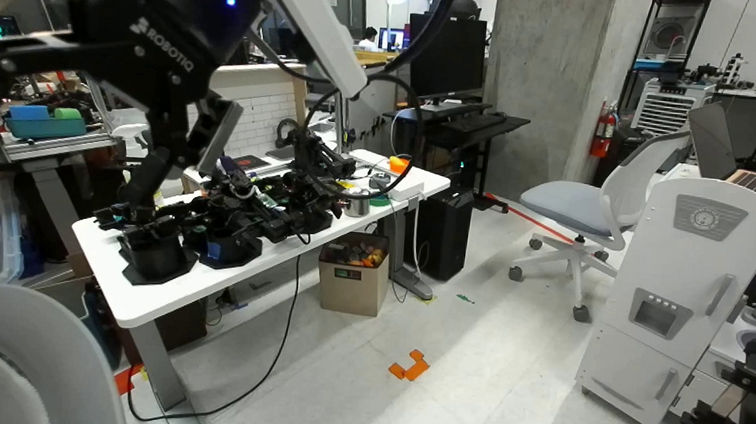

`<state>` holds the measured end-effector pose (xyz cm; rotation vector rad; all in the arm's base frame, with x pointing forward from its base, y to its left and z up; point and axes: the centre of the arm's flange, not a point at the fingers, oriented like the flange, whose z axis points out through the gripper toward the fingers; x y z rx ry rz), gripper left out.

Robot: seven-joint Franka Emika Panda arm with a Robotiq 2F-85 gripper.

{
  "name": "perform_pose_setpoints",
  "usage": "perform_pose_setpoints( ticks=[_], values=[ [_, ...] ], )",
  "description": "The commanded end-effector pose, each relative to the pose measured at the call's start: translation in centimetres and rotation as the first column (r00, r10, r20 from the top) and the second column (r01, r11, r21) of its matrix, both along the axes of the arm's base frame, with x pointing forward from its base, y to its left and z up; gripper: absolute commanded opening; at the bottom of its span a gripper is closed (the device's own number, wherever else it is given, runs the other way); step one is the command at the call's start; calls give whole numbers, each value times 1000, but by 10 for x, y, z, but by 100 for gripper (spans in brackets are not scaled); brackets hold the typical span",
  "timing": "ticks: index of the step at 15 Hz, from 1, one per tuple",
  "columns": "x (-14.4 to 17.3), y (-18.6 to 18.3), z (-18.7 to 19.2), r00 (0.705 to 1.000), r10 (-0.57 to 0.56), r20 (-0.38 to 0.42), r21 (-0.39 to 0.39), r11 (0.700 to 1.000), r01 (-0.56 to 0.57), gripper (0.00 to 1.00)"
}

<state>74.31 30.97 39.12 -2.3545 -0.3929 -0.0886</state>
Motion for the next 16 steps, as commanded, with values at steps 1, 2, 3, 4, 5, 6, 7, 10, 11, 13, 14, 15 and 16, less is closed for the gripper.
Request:
perform_pose_setpoints(
  ticks=[1, 2, 3, 4, 5, 6, 7, 10, 11, 13, 14, 15, 16],
  values=[
    [27, 49, -15, 999, 39, -35, 6, 999, -39, 100],
    [24, 59, -24, 998, 49, -45, 1, 999, -49, 100],
    [22, 68, -32, 997, 58, -55, -5, 998, -58, 100],
    [20, 75, -38, 996, 62, -66, -13, 998, -63, 100],
    [19, 80, -43, 995, 67, -73, -23, 997, -69, 100],
    [18, 82, -43, 994, 69, -79, -38, 997, -73, 100],
    [16, 83, -40, 994, 68, -82, -56, 996, -73, 100],
    [2, 75, -3, 996, 78, -42, -115, 990, -83, 100],
    [0, 71, 7, 996, 81, -28, -134, 987, -84, 100],
    [-1, 61, 19, 997, 79, -13, -174, 981, -80, 100],
    [1, 57, 20, 997, 81, -18, -192, 978, -83, 100],
    [3, 54, 20, 997, 78, -21, -208, 975, -81, 100],
    [4, 51, 17, 996, 79, -27, -221, 972, -83, 100]
  ],
)
